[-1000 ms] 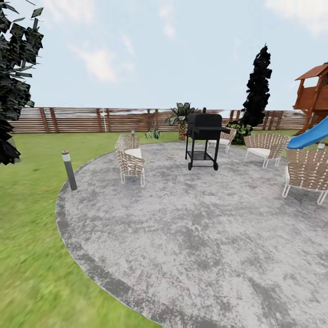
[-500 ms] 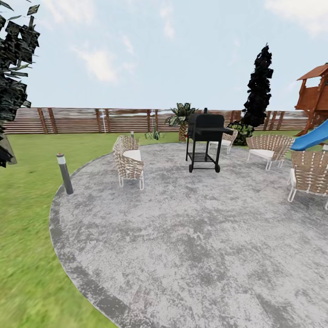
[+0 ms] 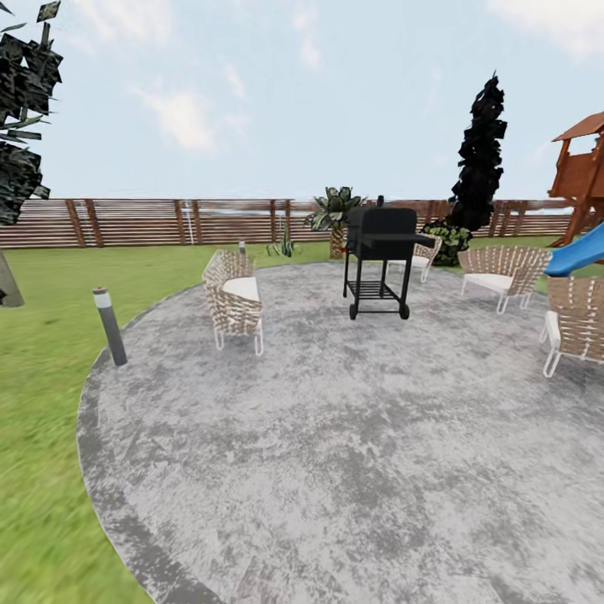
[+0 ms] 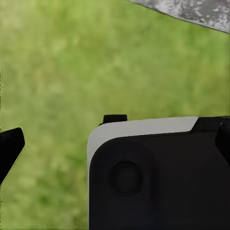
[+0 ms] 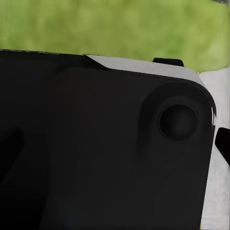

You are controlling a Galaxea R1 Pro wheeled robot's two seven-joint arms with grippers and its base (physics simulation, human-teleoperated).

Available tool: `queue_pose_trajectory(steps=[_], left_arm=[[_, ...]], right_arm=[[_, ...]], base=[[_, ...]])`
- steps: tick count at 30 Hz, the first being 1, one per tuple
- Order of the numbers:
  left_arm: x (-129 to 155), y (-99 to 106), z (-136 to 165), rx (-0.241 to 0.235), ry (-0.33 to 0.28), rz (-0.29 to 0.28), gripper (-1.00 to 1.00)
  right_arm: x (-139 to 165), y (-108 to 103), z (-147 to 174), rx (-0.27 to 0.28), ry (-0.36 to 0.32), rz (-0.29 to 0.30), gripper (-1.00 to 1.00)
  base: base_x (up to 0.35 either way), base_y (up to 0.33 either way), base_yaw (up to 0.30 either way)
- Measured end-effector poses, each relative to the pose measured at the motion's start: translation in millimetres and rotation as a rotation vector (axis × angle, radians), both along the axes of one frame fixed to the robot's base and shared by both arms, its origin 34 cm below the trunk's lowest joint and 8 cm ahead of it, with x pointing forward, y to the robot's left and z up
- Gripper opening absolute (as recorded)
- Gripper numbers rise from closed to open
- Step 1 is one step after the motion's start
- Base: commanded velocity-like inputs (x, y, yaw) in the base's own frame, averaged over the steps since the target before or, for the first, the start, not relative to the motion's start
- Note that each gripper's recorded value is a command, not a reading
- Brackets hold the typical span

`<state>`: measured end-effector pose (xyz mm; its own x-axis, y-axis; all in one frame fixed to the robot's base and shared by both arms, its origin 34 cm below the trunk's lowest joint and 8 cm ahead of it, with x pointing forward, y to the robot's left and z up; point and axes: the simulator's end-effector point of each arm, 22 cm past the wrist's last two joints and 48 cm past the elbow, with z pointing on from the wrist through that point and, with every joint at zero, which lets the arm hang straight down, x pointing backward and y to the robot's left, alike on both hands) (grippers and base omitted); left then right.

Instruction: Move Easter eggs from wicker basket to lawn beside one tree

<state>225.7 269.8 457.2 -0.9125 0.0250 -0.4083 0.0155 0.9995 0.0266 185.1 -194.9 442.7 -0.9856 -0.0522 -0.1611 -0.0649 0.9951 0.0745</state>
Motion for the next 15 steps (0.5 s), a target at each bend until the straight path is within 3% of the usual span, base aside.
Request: queue_pose_trajectory(steps=[15], left_arm=[[4.9, 0.3, 1.2, 0.001, -0.014, 0.001, 1.0]], right_arm=[[5.2, -0.1, 0.7, -0.001, -0.014, -0.001, 1.0]], base=[[0.326, 0.0, -0.072]])
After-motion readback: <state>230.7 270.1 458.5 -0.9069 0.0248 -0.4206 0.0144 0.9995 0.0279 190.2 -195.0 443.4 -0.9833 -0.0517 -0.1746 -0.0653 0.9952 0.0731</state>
